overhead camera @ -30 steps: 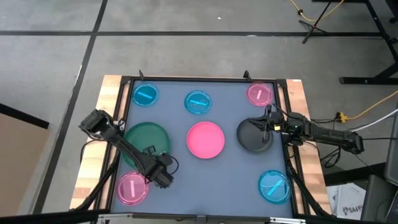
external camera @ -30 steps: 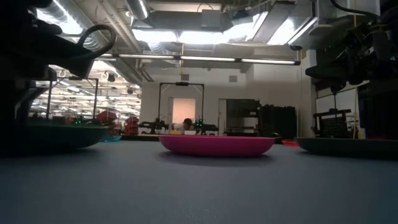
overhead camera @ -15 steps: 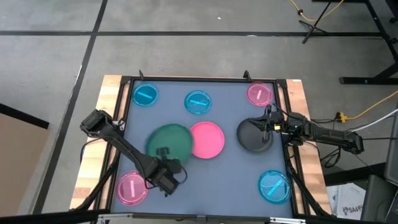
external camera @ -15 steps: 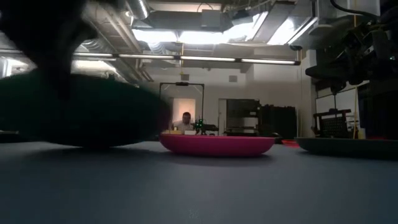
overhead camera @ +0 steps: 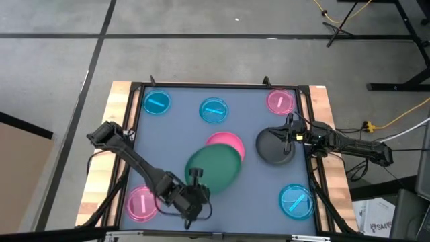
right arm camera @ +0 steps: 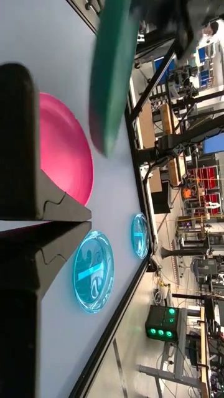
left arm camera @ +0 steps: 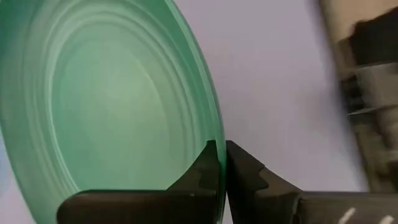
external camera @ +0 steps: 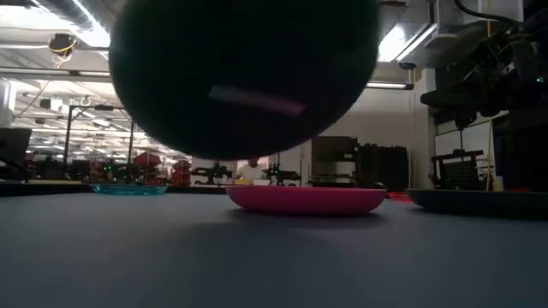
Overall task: Stack plastic plates
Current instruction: Move the green plate to the bottom of the table
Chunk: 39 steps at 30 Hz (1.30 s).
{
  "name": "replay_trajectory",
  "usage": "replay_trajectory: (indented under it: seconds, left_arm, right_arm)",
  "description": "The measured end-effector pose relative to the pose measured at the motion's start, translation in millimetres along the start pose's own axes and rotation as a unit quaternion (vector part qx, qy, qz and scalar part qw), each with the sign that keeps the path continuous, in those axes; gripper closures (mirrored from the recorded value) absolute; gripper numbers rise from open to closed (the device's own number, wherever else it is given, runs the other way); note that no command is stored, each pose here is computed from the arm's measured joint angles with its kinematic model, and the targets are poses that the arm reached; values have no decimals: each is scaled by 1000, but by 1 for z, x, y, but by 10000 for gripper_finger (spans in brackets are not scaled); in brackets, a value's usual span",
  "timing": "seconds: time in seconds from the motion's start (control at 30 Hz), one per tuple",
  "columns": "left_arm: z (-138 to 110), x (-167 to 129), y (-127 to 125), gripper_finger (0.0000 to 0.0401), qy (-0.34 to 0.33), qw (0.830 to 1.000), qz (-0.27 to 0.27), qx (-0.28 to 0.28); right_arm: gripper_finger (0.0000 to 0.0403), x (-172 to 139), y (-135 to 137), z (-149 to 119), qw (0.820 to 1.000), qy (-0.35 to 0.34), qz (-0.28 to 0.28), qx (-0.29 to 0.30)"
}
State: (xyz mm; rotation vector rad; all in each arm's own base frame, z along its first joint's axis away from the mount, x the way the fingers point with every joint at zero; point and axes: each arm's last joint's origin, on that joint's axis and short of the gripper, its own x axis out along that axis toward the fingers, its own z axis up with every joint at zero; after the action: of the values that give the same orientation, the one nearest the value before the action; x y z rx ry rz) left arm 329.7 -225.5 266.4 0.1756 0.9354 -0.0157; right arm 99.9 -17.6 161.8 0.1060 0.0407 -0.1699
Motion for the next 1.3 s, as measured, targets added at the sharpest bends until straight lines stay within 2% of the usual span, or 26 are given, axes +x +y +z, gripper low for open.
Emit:
replay_trajectory:
  seconds: [0.17,0.3,0.43,0.7,1.3]
  left_arm:
    - [15,7,-28,398,-7,999,-44,13]
    - [23,21,-50,398,-10,998,-53,45]
    - [22,34,-61,397,8,996,-67,52]
    - [15,54,-67,394,37,993,-93,56]
    - [9,69,-54,392,83,991,-88,65]
  right_arm:
    - [402,0,0,0,1000,0,0,4]
    - [402,0,0,0,1000,0,0,17]
    - [402,0,0,0,1000,0,-1,26]
    - [402,2,0,-3,1000,17,-3,26]
    - [402,9,-1,-13,996,78,-10,29]
